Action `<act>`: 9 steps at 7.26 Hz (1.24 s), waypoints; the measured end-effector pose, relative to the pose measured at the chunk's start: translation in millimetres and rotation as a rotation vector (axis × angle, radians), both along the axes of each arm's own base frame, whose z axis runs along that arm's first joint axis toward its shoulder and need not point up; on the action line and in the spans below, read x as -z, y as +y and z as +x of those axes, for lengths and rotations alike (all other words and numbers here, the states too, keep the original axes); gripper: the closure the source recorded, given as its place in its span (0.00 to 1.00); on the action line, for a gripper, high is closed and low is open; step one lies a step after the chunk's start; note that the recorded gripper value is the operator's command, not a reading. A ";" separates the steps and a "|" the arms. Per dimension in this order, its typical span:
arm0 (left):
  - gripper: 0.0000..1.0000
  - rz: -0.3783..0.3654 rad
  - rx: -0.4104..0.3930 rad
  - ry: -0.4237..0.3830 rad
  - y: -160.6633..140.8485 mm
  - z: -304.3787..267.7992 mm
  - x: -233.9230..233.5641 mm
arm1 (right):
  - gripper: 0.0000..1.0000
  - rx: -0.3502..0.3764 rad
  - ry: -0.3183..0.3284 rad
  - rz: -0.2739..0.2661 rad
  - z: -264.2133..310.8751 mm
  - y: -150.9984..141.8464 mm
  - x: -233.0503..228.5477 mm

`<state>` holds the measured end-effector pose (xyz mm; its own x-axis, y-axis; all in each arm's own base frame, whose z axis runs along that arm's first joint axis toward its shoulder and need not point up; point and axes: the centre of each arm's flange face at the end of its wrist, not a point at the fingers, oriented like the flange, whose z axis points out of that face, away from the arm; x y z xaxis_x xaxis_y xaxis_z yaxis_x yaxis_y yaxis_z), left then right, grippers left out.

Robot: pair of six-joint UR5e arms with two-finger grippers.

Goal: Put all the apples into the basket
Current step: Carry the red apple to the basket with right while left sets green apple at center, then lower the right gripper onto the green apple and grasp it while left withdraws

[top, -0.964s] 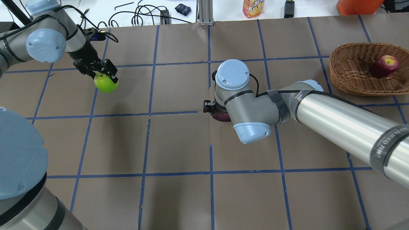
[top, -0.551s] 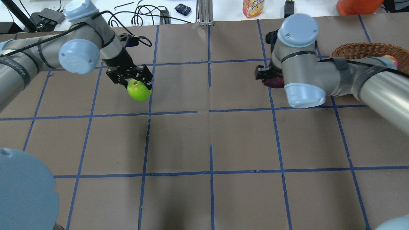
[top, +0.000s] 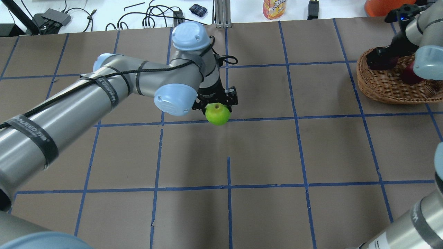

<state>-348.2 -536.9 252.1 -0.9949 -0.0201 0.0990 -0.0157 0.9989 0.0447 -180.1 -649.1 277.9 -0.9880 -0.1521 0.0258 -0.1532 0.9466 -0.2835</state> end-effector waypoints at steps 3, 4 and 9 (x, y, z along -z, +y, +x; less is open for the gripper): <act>0.00 -0.063 0.018 -0.017 26.5 -33.2 48.0 | 0.00 0.004 -0.039 0.012 -59.0 -3.4 25.9; 0.00 -0.071 0.022 -0.016 29.3 -33.4 54.5 | 0.00 -0.007 -0.035 0.008 -59.8 -3.2 23.3; 0.00 -0.068 0.097 -0.068 -38.2 106.6 -63.1 | 0.00 -0.204 0.021 0.060 124.8 13.5 -42.7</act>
